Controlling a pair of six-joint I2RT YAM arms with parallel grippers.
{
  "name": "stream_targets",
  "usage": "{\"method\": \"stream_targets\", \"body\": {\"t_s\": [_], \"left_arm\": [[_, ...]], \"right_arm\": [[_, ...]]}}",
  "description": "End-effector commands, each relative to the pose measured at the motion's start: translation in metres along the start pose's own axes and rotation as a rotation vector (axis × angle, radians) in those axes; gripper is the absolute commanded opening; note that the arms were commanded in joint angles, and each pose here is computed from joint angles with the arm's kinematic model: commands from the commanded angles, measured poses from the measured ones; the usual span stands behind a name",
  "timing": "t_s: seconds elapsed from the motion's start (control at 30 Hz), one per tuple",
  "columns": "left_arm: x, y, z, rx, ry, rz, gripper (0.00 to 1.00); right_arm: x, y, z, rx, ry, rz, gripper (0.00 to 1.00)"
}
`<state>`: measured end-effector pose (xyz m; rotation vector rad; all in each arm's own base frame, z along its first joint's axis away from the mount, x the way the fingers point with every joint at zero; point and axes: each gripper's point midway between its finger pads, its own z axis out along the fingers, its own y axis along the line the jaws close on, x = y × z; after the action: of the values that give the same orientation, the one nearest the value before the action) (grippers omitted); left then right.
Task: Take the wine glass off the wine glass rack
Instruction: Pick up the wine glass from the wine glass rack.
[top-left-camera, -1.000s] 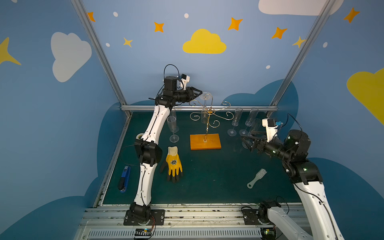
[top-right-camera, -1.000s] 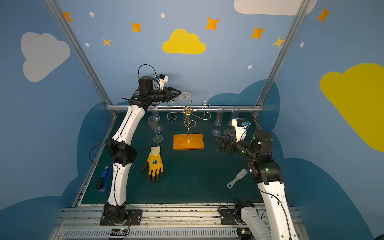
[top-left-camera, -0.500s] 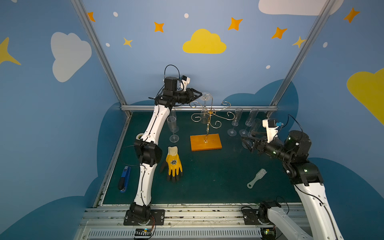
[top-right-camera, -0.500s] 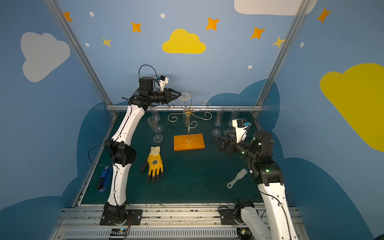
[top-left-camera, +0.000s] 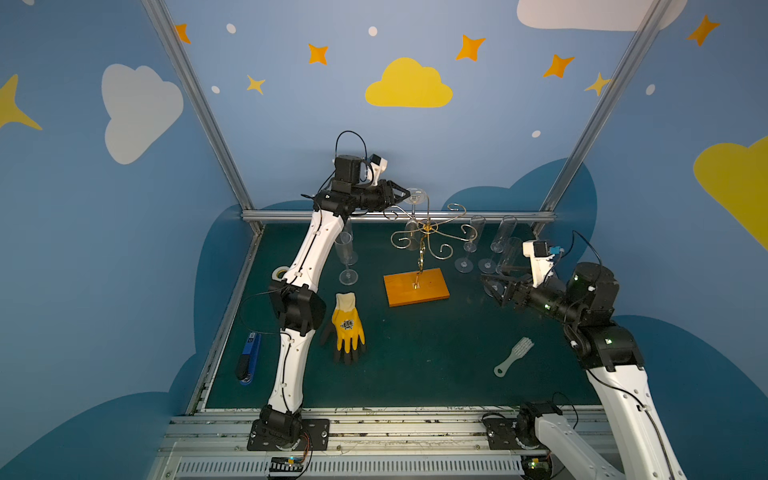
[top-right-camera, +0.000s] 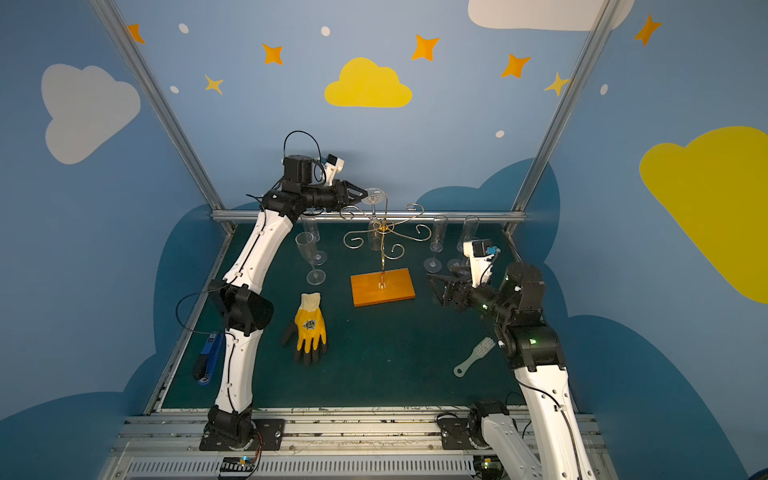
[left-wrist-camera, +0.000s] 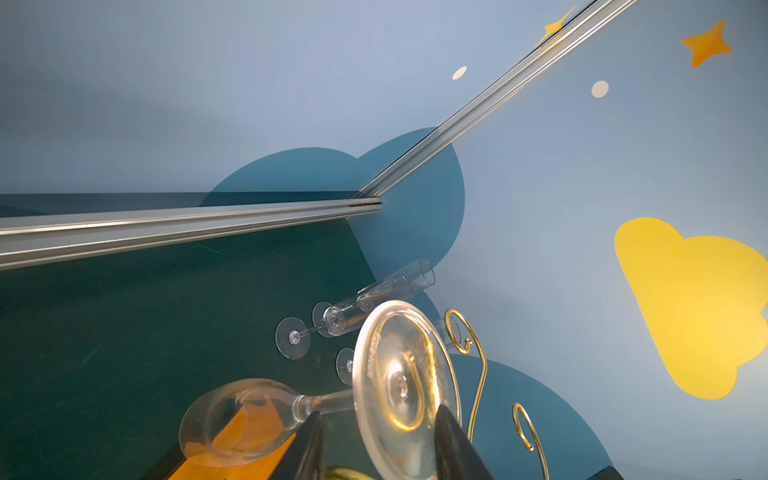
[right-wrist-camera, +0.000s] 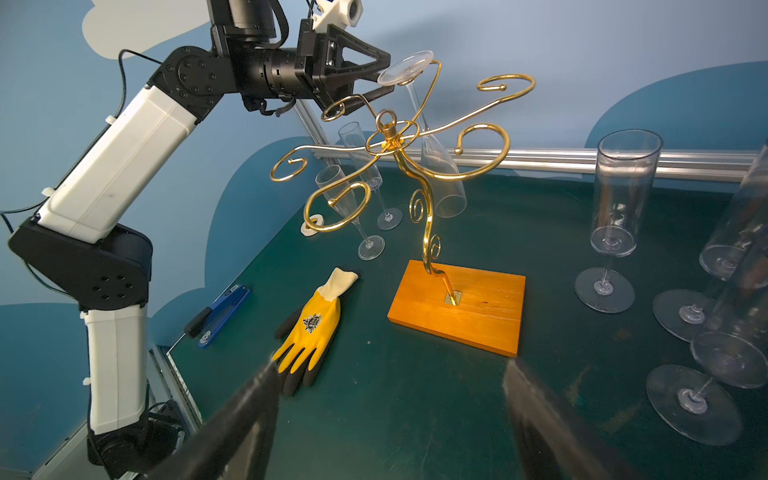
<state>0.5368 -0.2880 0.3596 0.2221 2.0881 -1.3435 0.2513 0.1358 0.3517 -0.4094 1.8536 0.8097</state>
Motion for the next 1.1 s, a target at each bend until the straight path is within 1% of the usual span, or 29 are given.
{"method": "stream_targets", "body": {"t_s": [0.0, 0.17, 0.53, 0.83, 0.9, 1.07], "left_arm": [[0.002, -0.011, -0.004, 0.012, 0.007, -0.003, 0.43], [-0.005, -0.009, -0.009, 0.009, -0.016, -0.005, 0.42], [-0.019, -0.008, -0.010, 0.063, -0.041, -0.008, 0.42], [-0.016, -0.004, -0.002, 0.084, -0.027, -0.021, 0.41], [-0.015, -0.004, 0.001, 0.091, -0.025, -0.024, 0.38], [-0.013, -0.002, 0.004, 0.088, -0.019, -0.026, 0.36]], "right_arm": [[0.002, 0.003, -0.003, -0.005, -0.003, -0.005, 0.84], [0.003, 0.003, -0.003, -0.003, -0.004, -0.003, 0.84], [0.003, 0.002, -0.002, -0.004, -0.004, 0.005, 0.84], [0.003, 0.002, -0.001, -0.004, -0.004, 0.012, 0.84], [0.002, 0.002, -0.001, -0.004, -0.003, 0.012, 0.84], [0.003, 0.001, 0.000, -0.003, -0.001, 0.014, 0.84]]}}
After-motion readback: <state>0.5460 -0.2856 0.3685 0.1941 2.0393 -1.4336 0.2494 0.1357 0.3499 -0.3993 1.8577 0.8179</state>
